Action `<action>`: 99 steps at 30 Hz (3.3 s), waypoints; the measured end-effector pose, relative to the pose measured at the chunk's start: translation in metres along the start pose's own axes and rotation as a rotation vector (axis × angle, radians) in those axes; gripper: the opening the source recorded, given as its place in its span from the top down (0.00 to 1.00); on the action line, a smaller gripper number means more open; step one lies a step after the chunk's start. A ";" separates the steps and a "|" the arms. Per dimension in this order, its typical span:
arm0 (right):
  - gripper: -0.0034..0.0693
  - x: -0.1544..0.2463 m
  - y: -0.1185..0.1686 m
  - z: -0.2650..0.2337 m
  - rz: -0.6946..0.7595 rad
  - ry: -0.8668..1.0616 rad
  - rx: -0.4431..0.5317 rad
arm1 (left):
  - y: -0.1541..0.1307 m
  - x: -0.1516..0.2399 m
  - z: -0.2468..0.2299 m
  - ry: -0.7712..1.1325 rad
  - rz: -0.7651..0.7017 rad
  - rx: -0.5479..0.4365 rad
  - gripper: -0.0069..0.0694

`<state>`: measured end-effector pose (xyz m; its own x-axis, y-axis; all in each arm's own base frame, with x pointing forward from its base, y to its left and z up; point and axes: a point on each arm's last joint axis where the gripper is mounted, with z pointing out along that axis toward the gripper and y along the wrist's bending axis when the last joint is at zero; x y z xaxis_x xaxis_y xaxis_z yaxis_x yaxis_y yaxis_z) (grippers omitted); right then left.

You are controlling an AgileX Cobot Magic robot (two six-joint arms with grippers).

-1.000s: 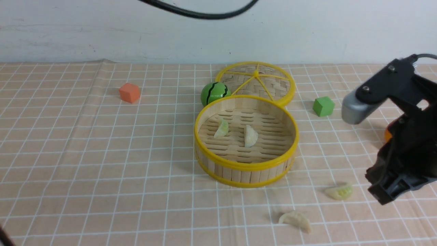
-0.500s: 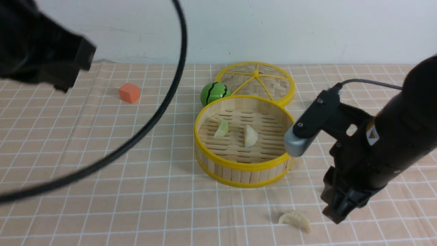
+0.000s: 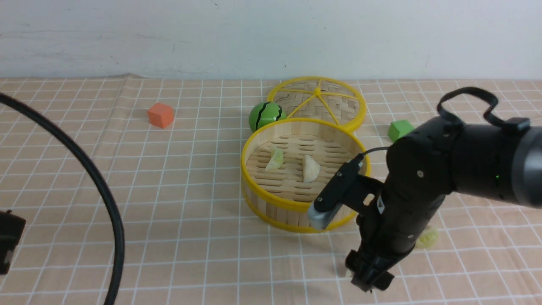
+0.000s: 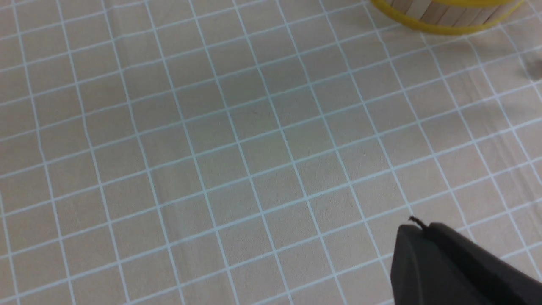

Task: Put the dumplings into the steamer on the table with the brown tablecloth.
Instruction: 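Reach for and grasp a dumpling lying on the table beside the steamer, then place the dumpling in the bamboo steamer basket with the right gripper, then reach for and grasp a dumpling lying on the table beside the steamer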

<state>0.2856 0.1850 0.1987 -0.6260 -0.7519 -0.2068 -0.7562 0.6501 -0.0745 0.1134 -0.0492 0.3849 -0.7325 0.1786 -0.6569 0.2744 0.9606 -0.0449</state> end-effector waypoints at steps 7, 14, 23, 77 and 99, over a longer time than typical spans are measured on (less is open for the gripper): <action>0.53 -0.006 -0.005 0.031 -0.046 0.015 0.037 | 0.000 0.005 0.009 0.024 0.004 -0.004 0.93; 0.72 -0.023 -0.011 -0.005 -0.037 0.008 0.046 | 0.000 0.004 0.009 0.014 0.006 -0.007 0.93; 0.72 -0.092 -0.032 -0.101 0.130 -0.307 0.112 | 0.000 0.002 0.009 -0.010 0.007 -0.002 0.93; 0.18 0.035 -0.092 -0.029 0.098 -0.018 0.083 | -0.001 0.003 0.009 -0.004 0.001 0.009 0.90; 0.68 0.032 -0.106 0.035 -0.125 0.097 0.123 | -0.001 0.002 0.009 -0.013 0.005 0.002 0.89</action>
<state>0.3524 0.0959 0.1654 -0.5490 -0.8305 -0.0939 -0.8037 0.5555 -0.2135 0.1175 -0.0513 0.3771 -0.7227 0.1803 -0.6672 0.2795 0.9592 -0.0436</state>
